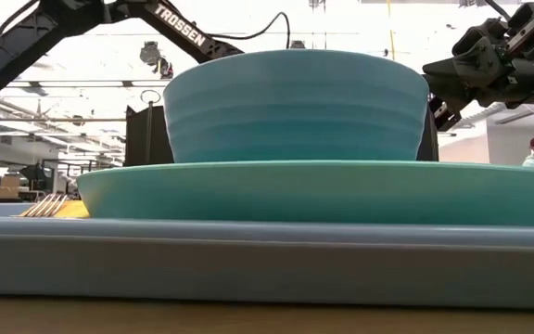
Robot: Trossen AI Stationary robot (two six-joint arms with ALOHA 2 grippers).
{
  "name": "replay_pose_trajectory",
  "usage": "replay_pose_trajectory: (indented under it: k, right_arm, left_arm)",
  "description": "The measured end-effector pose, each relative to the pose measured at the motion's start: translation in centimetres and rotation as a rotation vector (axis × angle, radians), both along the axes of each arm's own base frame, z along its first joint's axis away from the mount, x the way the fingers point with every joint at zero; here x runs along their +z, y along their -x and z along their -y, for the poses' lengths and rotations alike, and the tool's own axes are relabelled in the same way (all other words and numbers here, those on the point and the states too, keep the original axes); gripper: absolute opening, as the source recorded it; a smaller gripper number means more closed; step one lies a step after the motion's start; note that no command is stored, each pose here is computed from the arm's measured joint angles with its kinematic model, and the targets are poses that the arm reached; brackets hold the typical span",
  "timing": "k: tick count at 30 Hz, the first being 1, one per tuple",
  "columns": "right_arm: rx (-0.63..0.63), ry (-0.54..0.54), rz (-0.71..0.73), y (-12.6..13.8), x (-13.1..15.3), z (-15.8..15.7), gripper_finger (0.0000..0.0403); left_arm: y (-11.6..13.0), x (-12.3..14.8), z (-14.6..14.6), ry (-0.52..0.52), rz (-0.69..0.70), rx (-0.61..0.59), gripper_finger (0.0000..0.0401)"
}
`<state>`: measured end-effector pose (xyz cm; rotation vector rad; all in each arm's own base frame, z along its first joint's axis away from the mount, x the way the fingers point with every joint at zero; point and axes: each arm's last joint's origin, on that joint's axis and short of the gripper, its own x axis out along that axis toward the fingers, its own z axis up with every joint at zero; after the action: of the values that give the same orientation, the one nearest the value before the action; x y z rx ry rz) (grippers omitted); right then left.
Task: Set up tray
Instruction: Put the orange spoon on the yellow napkin to the right of the orange fork
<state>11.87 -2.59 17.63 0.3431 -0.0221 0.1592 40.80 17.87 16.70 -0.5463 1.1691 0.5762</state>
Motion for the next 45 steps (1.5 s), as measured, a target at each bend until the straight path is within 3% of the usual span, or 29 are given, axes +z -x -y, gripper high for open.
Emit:
replay_pose_trajectory:
  k: [6, 20, 30, 39, 45]
  right_arm:
    - [-0.001, 0.000, 0.001, 0.0, 0.0, 0.0, 0.0068]
    - [0.001, -0.008, -0.001, 0.0, 0.0, 0.0, 0.0068]
    - [0.001, -0.019, -0.001, 0.0, 0.0, 0.0, 0.0068]
    - [0.002, -0.019, 0.001, 0.0, 0.0, 0.0, 0.0068]
    - [-0.047, -0.037, 0.004, 0.0, 0.2, 0.2, 0.0068]
  left_arm:
    - [-0.4, -1.5, -0.1, -0.011, -0.020, -0.020, 0.0185]
    - [-0.2, -1.5, -0.4, -0.032, -0.038, -0.018, 0.0114]
    - [0.3, -1.3, -1.6, 0.107, 0.015, 0.044, 0.0121]
    - [0.7, -0.9, -1.9, 0.118, 0.005, 0.027, 0.0067]
    - [0.9, -0.4, -2.0, 0.135, 0.015, 0.000, 0.0052]
